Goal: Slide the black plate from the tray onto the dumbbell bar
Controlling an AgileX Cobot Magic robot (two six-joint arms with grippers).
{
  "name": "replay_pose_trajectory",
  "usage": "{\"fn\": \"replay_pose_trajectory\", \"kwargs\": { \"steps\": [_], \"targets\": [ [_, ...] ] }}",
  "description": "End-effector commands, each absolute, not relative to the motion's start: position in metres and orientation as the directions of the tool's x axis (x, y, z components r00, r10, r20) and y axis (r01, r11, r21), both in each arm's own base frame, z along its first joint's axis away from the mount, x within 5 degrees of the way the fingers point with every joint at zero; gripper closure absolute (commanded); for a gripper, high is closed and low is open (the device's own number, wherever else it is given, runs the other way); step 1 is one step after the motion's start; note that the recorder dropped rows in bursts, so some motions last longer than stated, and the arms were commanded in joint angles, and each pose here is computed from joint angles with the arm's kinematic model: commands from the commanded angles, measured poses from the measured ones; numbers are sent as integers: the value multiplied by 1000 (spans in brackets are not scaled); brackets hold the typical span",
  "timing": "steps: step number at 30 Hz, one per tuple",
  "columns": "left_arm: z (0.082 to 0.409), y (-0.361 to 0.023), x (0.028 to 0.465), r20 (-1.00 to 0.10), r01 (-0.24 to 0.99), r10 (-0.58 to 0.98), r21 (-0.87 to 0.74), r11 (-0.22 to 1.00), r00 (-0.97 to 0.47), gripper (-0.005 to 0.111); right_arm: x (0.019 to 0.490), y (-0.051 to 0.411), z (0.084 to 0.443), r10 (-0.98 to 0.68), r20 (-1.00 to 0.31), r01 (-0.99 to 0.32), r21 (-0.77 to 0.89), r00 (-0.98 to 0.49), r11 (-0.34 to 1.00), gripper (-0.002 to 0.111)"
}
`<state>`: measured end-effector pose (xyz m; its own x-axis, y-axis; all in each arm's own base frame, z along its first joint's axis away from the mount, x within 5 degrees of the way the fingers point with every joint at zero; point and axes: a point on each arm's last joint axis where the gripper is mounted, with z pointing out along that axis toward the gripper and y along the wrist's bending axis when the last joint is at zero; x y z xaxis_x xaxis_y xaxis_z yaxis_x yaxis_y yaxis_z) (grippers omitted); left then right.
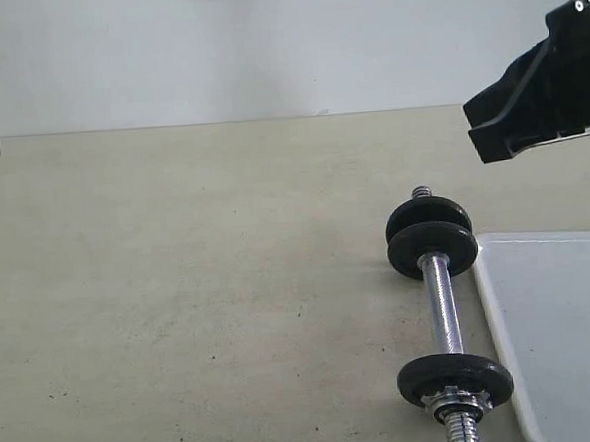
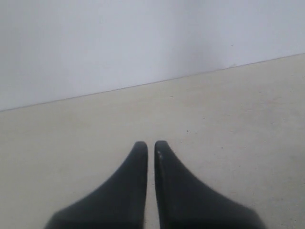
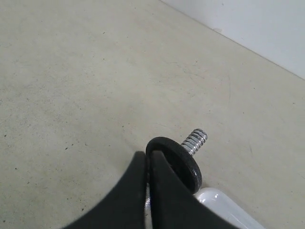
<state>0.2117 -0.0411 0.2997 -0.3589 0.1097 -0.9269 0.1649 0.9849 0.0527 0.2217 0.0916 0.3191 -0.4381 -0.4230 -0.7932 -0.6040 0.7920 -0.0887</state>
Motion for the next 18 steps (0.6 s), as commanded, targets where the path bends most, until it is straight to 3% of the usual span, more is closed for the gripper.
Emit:
{"fn": "replay_pose_trajectory", "kwargs": {
  "steps": [1,10,18],
  "targets": [
    [299,-37,211,-929,148,98,47,988,-356,102,222,91,322,-423,-806,-598,-110,-414,794,108],
    [300,-37,212,-930,152,101,50,987,-352,102,223,91,323,-418,-814,-590,-117,-404,799,108],
    [300,-37,212,-913,194,253,198,961,-320,102,226,90,327,-402,-834,-570,-133,-379,811,108]
  ]
}}
